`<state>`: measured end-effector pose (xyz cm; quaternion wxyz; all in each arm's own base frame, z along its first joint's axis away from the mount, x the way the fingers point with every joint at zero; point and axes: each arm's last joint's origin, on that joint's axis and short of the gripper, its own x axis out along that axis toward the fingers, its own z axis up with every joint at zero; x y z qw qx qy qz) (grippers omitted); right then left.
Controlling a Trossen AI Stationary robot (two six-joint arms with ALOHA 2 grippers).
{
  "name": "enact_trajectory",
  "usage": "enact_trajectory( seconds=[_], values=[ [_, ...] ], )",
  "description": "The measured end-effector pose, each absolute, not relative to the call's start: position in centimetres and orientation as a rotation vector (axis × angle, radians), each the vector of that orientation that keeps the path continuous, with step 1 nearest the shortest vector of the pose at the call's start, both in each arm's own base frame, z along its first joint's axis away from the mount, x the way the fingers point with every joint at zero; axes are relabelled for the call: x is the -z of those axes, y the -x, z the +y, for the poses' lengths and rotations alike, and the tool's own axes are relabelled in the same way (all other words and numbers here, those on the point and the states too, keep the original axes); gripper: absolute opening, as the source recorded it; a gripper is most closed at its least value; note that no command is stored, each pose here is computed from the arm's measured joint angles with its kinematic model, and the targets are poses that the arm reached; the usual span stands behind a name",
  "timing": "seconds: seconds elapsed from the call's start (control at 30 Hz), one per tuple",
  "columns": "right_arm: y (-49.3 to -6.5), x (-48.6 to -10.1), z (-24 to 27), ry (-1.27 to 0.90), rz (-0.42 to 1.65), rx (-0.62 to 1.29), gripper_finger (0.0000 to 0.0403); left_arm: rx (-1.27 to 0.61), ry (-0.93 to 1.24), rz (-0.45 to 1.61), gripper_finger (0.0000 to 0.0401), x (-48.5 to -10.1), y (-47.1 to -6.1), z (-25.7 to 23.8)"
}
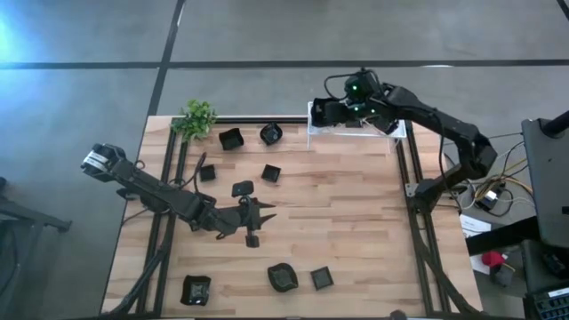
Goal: Pick & Place Mini shaped plates
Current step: Stack the black distorted square plate on top of the black distorted square plate on the shelf
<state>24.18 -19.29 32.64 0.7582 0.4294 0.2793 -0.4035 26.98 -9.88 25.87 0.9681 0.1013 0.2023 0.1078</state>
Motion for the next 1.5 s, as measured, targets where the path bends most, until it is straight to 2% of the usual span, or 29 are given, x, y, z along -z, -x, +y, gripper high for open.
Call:
enact_trajectory(
  seconds=[1.5],
  values=[
    [-24.4, -31.7, -19.8, -0.878, 0.651, 0.874, 0.0009, -0.219, -0.198, 0.408, 0.0103, -25.9, -27.0, -9.9]
  ],
)
